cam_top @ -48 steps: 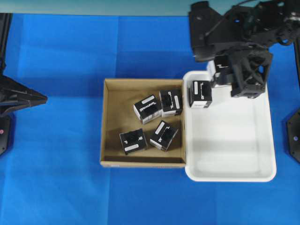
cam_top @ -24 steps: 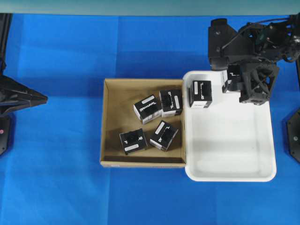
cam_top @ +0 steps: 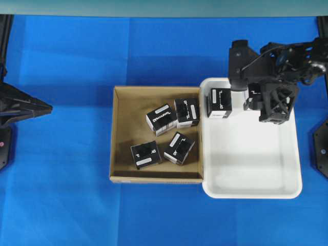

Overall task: Pick a box that is randomly placed inside the cardboard box.
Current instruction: 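Lower the held box into the tray beside the other box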

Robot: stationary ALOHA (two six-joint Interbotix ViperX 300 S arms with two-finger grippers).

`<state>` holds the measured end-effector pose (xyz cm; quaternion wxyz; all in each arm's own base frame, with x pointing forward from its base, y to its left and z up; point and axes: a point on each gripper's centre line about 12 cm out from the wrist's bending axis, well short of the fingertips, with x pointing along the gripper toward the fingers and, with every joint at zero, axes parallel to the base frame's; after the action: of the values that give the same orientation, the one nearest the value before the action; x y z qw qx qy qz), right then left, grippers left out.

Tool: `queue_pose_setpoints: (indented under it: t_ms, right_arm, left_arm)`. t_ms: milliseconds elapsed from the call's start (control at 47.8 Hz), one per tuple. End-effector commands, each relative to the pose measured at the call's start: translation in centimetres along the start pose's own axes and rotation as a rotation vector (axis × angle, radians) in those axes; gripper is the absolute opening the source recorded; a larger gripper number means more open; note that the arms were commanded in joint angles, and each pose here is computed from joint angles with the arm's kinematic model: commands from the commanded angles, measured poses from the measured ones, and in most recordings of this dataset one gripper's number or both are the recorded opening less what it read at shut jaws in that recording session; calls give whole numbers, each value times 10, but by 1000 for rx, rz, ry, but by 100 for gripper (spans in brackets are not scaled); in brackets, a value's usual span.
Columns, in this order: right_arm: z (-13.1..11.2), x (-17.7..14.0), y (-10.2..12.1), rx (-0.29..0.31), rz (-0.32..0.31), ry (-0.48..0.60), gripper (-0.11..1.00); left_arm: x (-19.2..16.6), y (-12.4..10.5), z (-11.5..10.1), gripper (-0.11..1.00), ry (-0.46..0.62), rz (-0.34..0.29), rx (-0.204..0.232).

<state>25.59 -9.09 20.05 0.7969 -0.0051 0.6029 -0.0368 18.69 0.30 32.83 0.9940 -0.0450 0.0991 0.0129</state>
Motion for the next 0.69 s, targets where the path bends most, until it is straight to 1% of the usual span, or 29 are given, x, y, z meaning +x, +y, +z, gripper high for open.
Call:
queue_pose_setpoints:
  t_ms: [0, 168, 356, 670]
  right_arm:
    - [0, 8, -1, 1, -6, -8, 64]
    - [-8, 29, -4, -3, -22, 1, 64]
    - [-16, 49, -6, 10, -35, -18, 64]
    - [-17, 64, -8, -4, -28, 14, 64]
  left_arm:
    - [0, 0, 8, -7, -19, 2, 2]
    - [0, 0, 8, -7, -19, 2, 2]
    - [0, 0, 8, -7, -19, 2, 2]
    - [0, 0, 8, -7, -19, 2, 2]
